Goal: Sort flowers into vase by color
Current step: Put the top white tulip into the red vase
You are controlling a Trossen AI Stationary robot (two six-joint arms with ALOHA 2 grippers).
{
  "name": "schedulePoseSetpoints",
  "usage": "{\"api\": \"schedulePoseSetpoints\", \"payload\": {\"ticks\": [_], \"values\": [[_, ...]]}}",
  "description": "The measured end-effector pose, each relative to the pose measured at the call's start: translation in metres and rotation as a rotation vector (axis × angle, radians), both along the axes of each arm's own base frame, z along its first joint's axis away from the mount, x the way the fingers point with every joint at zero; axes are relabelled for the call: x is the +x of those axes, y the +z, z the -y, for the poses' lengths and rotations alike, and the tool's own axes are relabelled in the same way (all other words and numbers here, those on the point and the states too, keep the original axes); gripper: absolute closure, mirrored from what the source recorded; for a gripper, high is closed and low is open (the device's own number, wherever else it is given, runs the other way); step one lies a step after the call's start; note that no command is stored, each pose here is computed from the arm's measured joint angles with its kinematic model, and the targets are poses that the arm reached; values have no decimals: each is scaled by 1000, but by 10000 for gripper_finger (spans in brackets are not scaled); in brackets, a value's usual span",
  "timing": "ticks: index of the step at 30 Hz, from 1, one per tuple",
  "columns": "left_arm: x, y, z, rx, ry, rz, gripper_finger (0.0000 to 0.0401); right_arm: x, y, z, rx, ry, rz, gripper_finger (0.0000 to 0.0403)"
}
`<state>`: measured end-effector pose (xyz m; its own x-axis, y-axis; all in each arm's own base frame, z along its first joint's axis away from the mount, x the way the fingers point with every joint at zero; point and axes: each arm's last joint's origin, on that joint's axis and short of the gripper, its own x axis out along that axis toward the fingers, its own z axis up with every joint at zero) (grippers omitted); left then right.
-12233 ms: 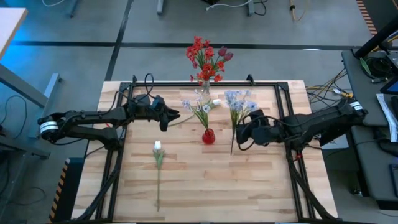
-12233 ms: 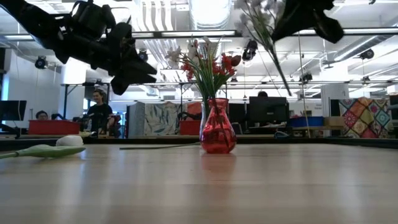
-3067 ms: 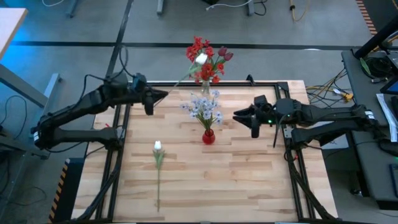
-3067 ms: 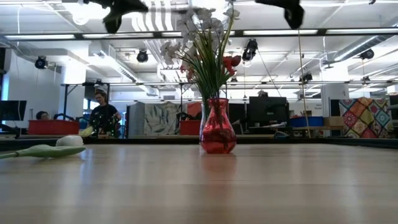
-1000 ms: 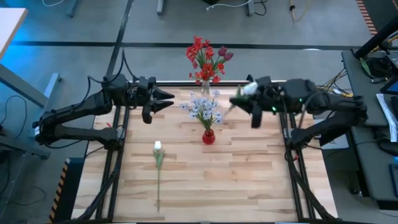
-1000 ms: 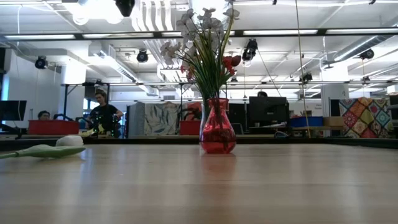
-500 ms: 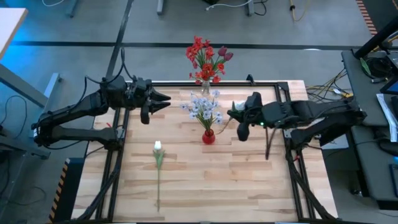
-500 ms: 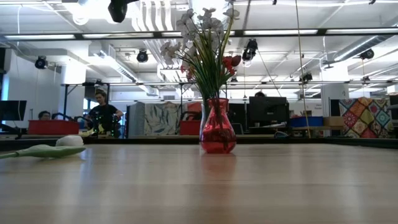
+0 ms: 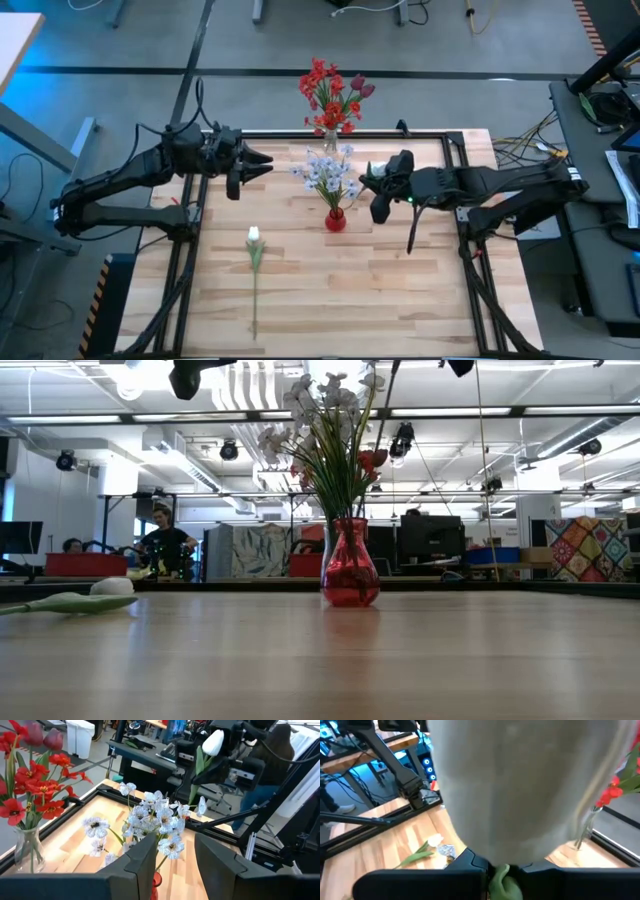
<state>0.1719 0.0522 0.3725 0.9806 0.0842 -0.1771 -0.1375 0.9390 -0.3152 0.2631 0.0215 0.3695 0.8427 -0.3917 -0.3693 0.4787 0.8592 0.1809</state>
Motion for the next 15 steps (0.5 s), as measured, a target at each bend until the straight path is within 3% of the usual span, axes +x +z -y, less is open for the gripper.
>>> {"api": "schedulePoseSetpoints", "payload": {"ticks": [15], "values": [[-3, -6, 1, -44, 7, -62, 280, 29, -27, -4, 22, -21, -66, 388]]}}
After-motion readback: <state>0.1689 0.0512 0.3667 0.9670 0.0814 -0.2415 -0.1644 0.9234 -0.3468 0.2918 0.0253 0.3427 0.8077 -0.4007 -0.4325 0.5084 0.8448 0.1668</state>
